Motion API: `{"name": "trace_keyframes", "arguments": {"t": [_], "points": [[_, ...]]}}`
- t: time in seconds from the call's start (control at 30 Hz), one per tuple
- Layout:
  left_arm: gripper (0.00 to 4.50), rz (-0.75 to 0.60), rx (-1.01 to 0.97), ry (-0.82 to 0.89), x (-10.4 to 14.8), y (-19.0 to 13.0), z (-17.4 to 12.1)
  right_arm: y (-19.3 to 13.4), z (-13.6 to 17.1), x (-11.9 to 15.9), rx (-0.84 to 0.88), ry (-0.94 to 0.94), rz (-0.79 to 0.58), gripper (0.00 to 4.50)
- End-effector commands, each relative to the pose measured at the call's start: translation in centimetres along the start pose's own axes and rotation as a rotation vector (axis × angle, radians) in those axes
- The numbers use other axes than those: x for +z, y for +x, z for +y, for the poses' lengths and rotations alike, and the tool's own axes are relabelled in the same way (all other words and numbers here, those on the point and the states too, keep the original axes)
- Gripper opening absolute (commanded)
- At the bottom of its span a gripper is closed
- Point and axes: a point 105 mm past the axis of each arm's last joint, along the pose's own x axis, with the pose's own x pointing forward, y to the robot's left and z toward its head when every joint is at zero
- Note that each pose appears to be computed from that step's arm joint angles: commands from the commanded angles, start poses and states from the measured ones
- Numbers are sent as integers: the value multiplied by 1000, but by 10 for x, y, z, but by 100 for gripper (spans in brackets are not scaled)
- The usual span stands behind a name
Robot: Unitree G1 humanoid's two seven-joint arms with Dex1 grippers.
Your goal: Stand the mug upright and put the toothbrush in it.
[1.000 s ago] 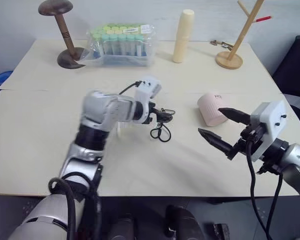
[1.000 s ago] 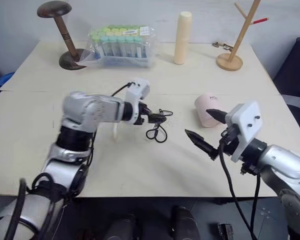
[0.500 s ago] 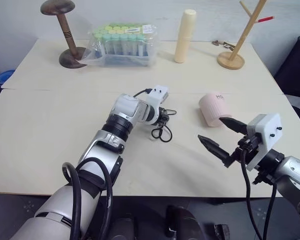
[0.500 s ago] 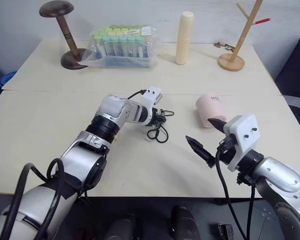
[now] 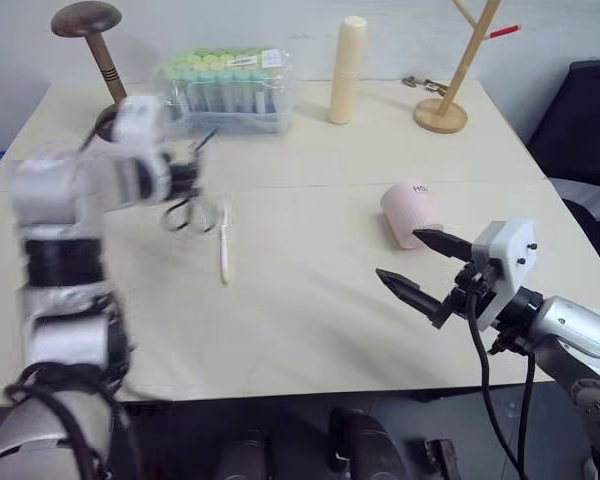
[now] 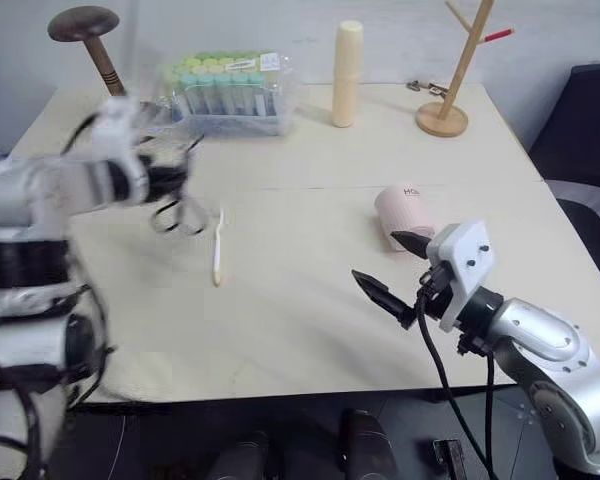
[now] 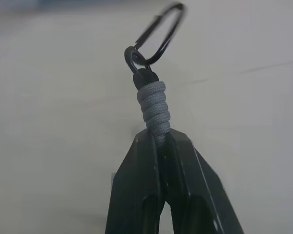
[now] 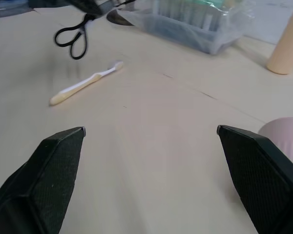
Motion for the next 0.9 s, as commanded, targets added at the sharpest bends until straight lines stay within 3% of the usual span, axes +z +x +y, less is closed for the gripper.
{"name": "trace_keyframes", "arguments": {"t": [0.03, 0.13, 0.23, 0.5, 0.63, 0.7, 0.77, 0.83, 0.9], "points": [[1, -36, 181, 13, -9, -24, 49, 3, 19, 19, 176, -4, -68, 450], [1, -31, 269, -19, -21, -39, 73, 1, 33, 27, 327, 25, -77, 450], [1, -29, 286, -32, -28, -44, 76, 3, 31, 27, 363, 11, -55, 450], [251, -24, 374, -58, -45, -66, 100, 8, 24, 25, 374, -1, -44, 450], [380, -31, 466, -58, -39, -90, 124, 5, 19, 23, 348, -12, -34, 450], [441, -123, 443, -71, -17, -103, 126, -1, 2, 25, 281, -17, -29, 450], [441, -296, 330, -73, 22, -117, 113, -8, -24, 29, 185, 1, -34, 450], [441, -520, -73, -56, 73, -133, 56, -15, -60, 29, 50, -4, 5, 450], [441, -595, -444, 50, 95, -152, -9, -21, -95, 28, -83, -5, 54, 450]]}}
